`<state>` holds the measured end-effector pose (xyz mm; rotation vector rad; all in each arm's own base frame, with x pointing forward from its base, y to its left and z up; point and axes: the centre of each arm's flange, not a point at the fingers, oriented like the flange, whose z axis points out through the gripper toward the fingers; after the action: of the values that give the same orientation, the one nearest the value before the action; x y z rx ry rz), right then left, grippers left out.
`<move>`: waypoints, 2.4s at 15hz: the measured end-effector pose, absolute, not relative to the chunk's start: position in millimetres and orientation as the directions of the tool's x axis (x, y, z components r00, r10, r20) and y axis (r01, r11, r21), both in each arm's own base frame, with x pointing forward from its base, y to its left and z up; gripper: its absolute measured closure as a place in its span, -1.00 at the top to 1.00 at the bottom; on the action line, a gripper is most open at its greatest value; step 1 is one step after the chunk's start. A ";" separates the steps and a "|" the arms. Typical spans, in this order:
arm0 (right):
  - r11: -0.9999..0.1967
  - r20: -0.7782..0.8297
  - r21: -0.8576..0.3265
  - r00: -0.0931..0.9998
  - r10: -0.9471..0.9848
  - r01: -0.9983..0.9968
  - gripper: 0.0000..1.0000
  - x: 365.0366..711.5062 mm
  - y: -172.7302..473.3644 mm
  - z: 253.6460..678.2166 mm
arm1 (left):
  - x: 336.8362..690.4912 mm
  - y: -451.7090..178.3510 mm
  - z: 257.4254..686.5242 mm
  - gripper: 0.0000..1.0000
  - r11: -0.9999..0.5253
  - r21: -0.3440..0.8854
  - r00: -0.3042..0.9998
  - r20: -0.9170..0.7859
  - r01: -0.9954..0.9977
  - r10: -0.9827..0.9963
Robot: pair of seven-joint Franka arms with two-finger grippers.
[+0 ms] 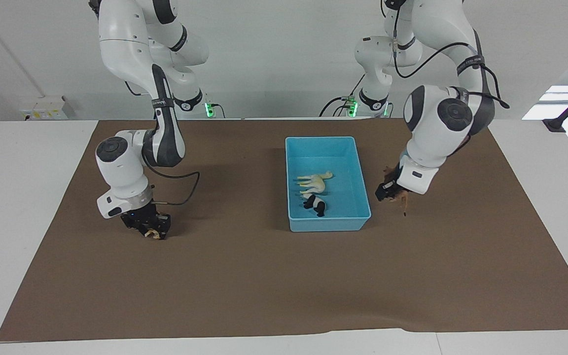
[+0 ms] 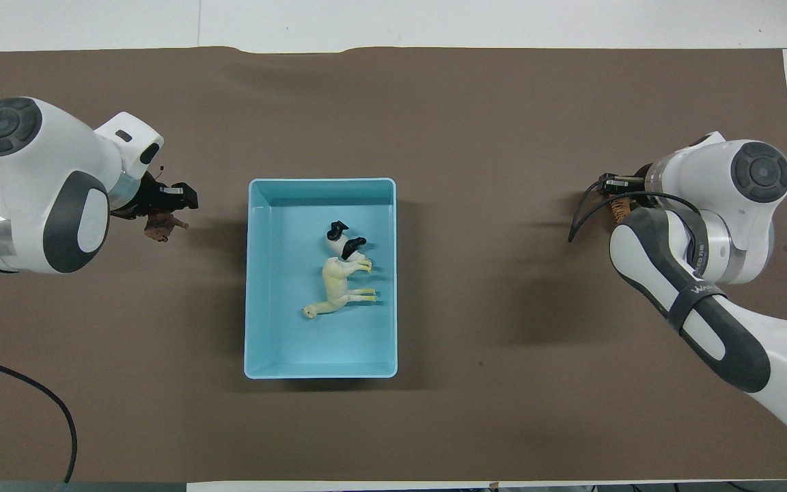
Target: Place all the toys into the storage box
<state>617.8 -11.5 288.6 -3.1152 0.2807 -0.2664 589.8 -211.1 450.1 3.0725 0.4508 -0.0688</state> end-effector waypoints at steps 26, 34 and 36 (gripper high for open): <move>-0.968 0.101 0.018 0.964 -0.247 -0.250 0.15 537.0 497.5 369.8 | 543.7 -157.9 552.7 1.00 -0.963 0.030 0.962 0.053 0.268 0.269; -0.963 0.107 0.031 0.959 -0.262 -0.266 1.00 543.8 486.0 374.1 | 497.2 -95.6 609.6 1.00 -0.999 -0.029 0.994 -0.101 -0.033 -0.030; -0.960 0.109 0.037 0.956 -0.273 -0.278 1.00 549.1 478.0 380.1 | 498.6 -86.2 610.1 1.00 -0.999 -0.031 0.995 -0.101 -0.031 -0.028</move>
<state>549.1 478.0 380.1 -3.1582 0.4456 -0.1650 498.6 -86.2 610.1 3.1694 -0.0468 -0.1595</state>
